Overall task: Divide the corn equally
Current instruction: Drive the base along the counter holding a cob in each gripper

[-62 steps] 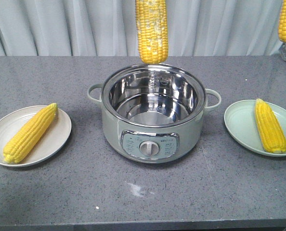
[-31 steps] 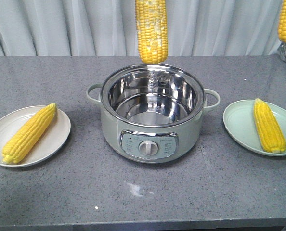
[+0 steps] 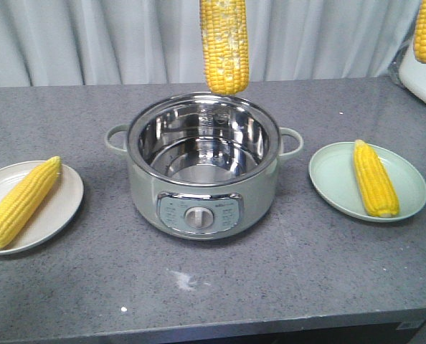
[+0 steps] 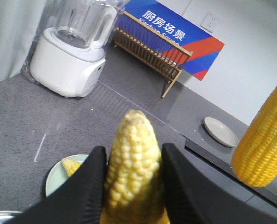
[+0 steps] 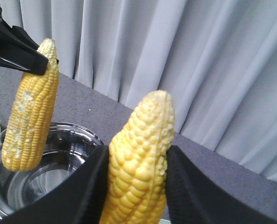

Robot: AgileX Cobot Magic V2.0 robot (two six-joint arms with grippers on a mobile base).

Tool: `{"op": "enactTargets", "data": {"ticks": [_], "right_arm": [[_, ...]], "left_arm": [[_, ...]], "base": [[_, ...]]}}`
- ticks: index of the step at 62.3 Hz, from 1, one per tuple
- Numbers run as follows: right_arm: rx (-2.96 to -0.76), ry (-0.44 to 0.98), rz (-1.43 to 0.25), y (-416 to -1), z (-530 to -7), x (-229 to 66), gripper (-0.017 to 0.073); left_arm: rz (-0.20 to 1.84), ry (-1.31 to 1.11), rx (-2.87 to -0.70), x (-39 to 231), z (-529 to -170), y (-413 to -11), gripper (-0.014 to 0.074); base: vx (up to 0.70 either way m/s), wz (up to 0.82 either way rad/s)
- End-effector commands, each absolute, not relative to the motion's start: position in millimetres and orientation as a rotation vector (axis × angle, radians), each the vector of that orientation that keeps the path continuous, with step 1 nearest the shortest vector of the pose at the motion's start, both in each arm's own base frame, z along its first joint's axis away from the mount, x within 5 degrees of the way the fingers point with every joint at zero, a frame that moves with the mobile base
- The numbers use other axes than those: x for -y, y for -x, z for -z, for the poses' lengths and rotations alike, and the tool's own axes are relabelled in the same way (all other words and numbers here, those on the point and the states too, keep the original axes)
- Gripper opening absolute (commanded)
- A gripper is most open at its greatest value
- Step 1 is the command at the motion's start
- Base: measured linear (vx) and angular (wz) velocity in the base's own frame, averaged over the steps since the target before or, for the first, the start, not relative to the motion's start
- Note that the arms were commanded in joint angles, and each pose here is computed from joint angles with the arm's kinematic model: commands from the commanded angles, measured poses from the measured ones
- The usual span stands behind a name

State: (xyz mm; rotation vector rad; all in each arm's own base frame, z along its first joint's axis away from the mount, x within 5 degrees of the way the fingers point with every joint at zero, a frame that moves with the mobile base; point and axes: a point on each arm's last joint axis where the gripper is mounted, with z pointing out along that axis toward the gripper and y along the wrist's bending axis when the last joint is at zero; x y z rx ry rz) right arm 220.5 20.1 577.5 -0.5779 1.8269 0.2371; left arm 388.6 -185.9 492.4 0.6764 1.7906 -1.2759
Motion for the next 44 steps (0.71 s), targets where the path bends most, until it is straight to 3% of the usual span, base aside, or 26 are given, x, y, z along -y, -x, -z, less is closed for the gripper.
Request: {"op": "enactTargets", "data": {"ticks": [1,44], "right_arm": [[-1.758,0.565,-0.231,-211.2,-588.6,-21.3,-0.0004],[-1.758,0.565,-0.231,-211.2,-588.6,-21.3,-0.0004]], "left_arm": [[1.304,-0.707,-1.618,176.3,-538.8,-347.5,-0.0007],[1.304,-0.707,-1.618,176.3,-538.8,-347.5,-0.0007]], "base": [[-0.01,-0.17],[-0.01,-0.24]]}}
